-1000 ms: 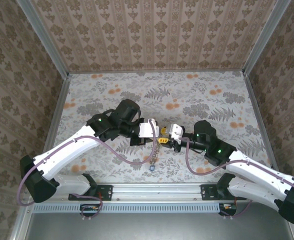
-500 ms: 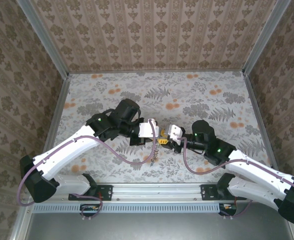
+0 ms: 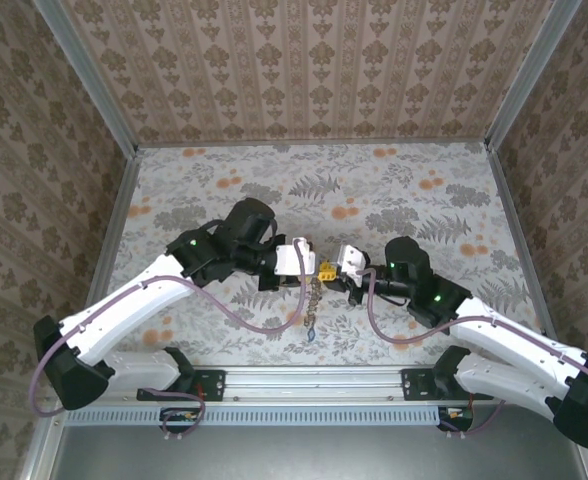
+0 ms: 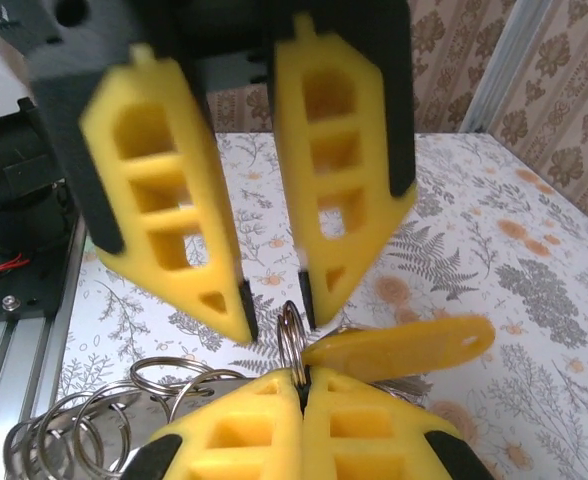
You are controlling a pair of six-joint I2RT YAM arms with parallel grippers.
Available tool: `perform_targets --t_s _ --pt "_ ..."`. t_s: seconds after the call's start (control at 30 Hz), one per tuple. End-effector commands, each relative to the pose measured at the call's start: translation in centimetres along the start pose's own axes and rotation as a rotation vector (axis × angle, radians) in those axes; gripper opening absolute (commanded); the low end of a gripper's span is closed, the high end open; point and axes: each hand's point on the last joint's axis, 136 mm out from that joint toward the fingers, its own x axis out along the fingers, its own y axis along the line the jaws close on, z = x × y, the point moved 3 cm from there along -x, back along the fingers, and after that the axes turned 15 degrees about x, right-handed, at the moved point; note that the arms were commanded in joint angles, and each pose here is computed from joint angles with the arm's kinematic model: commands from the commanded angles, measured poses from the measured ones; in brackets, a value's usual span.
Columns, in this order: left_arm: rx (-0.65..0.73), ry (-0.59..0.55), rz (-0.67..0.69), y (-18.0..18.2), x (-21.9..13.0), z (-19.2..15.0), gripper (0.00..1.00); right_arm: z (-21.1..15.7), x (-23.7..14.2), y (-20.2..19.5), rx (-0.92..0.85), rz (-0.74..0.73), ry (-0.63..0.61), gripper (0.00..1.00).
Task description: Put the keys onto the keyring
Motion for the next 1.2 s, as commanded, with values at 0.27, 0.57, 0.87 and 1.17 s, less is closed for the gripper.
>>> perform_targets --t_s 0.27,0.57,0.87,1.17 --pt "0.164 -0.130 0.194 -0.9 -3.9 0.6 0.46 2.3 -2.2 1.9 -0.034 0.137 -0.123 0.00" --pt "0.241 -0.222 0.101 -1.1 -1.6 1.6 0.42 2.8 -2.2 2.8 -0.032 0.217 -0.132 0.00" --pt "0.299 -0.262 0.122 -1.3 -1.0 2.6 0.27 2.9 -2.2 3.0 -0.011 0.231 -0.130 0.00" --pt "0.290 -0.205 0.066 -2.5 0.0 1.0 0.33 3.0 -2.1 2.9 -0.003 0.229 -0.138 0.00"
